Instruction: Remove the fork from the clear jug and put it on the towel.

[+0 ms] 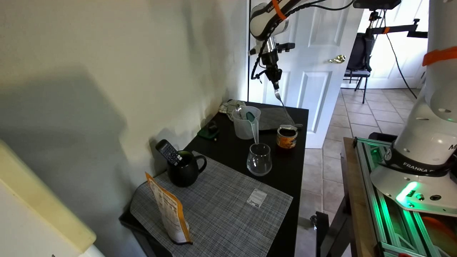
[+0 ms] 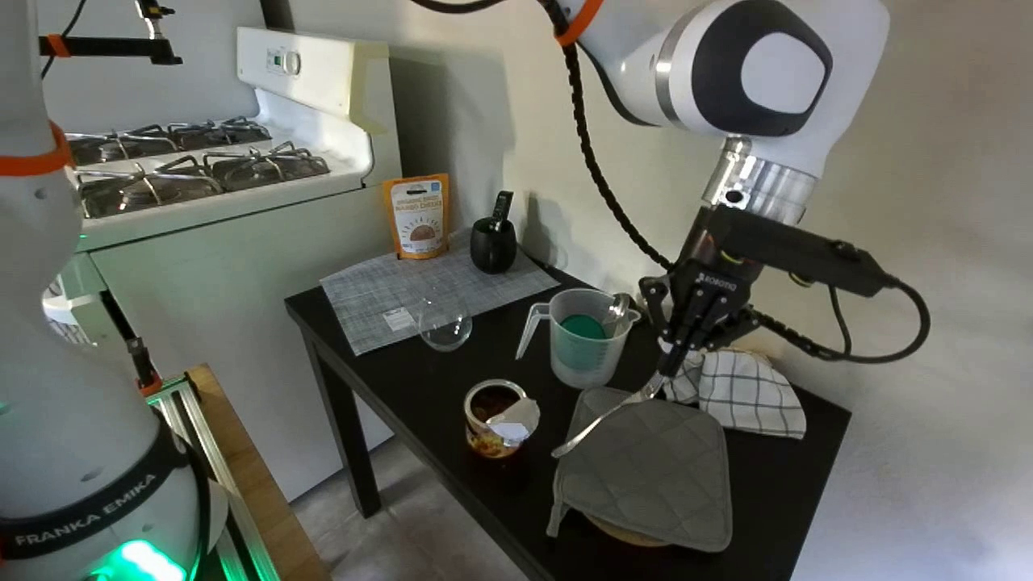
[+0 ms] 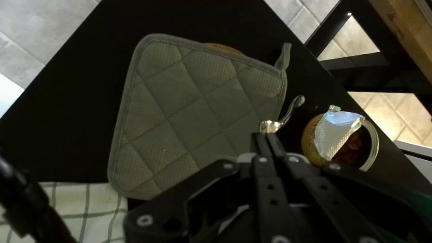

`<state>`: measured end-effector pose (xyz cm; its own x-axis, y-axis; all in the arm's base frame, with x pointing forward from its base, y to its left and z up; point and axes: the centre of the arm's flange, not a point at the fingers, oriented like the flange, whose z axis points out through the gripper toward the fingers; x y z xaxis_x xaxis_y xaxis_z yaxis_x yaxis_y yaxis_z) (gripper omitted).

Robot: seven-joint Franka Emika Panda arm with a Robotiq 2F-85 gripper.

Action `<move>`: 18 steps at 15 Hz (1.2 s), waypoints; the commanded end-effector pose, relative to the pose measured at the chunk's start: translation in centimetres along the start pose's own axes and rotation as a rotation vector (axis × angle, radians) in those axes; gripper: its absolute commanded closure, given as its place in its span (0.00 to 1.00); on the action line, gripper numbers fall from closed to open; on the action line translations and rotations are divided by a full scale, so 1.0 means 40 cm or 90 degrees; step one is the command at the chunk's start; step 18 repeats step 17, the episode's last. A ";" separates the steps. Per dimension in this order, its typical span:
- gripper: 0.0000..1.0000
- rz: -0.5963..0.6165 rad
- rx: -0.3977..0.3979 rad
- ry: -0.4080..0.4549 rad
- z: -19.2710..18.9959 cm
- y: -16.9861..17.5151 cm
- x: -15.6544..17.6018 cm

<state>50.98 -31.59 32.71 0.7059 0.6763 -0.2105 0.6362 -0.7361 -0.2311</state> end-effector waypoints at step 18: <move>0.38 0.245 -0.014 0.052 -0.061 0.097 -0.113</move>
